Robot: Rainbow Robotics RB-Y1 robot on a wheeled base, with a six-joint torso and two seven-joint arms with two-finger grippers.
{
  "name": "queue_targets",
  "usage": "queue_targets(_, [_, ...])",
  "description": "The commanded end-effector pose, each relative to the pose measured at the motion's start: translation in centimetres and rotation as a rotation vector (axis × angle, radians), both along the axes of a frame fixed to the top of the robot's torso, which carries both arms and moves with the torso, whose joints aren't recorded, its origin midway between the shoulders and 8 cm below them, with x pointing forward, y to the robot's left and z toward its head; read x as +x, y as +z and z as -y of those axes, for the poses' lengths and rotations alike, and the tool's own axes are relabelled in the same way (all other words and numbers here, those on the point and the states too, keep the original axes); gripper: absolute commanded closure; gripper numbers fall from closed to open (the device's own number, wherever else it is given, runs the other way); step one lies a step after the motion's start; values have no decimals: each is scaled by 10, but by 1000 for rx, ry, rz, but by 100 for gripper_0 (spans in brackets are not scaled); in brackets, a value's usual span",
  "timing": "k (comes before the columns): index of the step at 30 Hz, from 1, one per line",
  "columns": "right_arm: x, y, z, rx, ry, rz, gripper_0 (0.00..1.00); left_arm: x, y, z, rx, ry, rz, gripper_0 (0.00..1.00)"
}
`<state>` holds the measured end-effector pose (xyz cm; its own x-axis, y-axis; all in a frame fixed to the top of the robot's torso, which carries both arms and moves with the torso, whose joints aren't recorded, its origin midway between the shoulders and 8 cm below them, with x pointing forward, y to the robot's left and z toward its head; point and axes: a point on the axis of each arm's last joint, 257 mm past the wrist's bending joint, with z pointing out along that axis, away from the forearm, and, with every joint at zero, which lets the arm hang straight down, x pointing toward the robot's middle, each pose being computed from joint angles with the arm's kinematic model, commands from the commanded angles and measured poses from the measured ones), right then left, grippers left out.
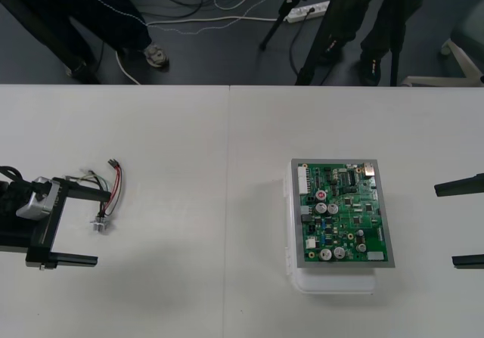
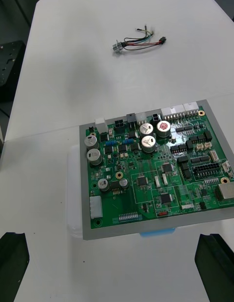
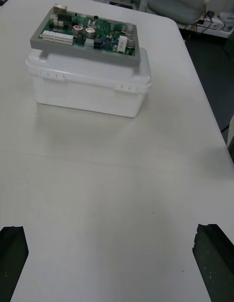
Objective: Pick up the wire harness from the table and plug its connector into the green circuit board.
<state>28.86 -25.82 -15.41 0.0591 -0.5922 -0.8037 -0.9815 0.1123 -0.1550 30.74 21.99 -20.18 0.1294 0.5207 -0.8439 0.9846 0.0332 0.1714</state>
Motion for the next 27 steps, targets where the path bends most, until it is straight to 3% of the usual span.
queue_targets(1, [-1,3,-6,15,27,26,0,6,11,-14,54,15,-26,0])
queue_targets(8, [-1,3,-6,15,27,26,0,14,-4,-45,166,85,-43,0])
queue_targets(17, [-7,-5,-3,6,26,-8,0,12,-29,-71,255,244,-205,0])
queue_targets(27, [-3,-1,-6,80,4,-8,0,17,-44,-79,321,412,-295,0])
